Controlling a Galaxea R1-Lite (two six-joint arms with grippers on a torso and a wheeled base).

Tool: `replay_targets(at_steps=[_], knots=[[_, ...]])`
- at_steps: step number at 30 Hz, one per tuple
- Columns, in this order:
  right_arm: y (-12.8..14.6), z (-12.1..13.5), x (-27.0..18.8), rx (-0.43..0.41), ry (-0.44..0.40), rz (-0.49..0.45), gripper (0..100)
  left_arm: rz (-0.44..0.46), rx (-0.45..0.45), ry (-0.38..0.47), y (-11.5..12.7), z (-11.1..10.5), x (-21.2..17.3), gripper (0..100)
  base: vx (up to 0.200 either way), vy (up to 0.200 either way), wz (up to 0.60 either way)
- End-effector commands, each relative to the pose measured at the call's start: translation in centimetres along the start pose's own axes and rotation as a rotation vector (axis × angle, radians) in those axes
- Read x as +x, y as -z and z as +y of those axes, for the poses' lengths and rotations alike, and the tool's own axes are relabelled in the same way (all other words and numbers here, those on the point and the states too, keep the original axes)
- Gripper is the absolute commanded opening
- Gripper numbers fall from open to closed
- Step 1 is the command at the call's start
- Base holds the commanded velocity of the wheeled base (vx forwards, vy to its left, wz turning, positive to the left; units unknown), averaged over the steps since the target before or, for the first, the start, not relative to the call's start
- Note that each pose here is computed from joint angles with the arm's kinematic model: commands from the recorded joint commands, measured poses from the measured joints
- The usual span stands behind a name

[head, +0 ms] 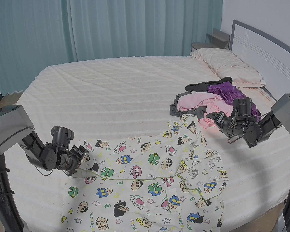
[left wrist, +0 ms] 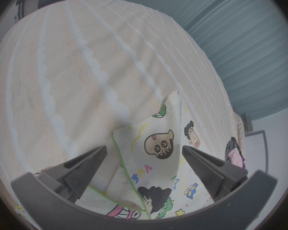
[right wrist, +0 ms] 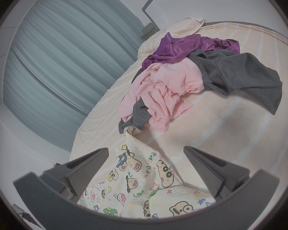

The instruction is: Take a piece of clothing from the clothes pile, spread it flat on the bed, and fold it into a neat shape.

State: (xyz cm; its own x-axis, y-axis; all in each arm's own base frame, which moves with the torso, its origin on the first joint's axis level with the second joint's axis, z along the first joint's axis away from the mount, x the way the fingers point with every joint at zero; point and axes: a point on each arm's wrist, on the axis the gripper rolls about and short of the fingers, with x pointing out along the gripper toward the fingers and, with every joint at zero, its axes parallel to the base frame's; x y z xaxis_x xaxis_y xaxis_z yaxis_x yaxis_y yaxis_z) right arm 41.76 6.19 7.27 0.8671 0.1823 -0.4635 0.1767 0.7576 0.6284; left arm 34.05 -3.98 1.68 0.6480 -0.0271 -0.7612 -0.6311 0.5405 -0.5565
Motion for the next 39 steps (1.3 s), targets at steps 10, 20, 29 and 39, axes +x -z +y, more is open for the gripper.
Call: replay_targets(at_steps=[10, 20, 29, 39], knots=[[-0.2, 0.2, -0.6, 0.001, -0.012, -0.005, 100, -0.048, -0.028, -0.002, -0.8, -0.2, -0.1, 100, 0.0, 0.0, 0.0], [-0.2, 0.1, -0.6, 0.003, -0.015, -0.01, 100, -0.024, -0.02, -0.06, -0.1, 0.9, 1.3, 0, 0.0, 0.0, 0.0], [-0.1, 0.2, -0.7, 0.002, -0.015, -0.008, 100, -0.051, -0.021, -0.031, -0.4, 0.7, -1.8, 0, 0.0, 0.0, 0.0], [0.2, -0.1, -0.7, 0.001, -0.007, 0.001, 100, -0.01, 0.037, -0.087, 1.3, 3.2, -4.8, 0, 0.0, 0.0, 0.0]])
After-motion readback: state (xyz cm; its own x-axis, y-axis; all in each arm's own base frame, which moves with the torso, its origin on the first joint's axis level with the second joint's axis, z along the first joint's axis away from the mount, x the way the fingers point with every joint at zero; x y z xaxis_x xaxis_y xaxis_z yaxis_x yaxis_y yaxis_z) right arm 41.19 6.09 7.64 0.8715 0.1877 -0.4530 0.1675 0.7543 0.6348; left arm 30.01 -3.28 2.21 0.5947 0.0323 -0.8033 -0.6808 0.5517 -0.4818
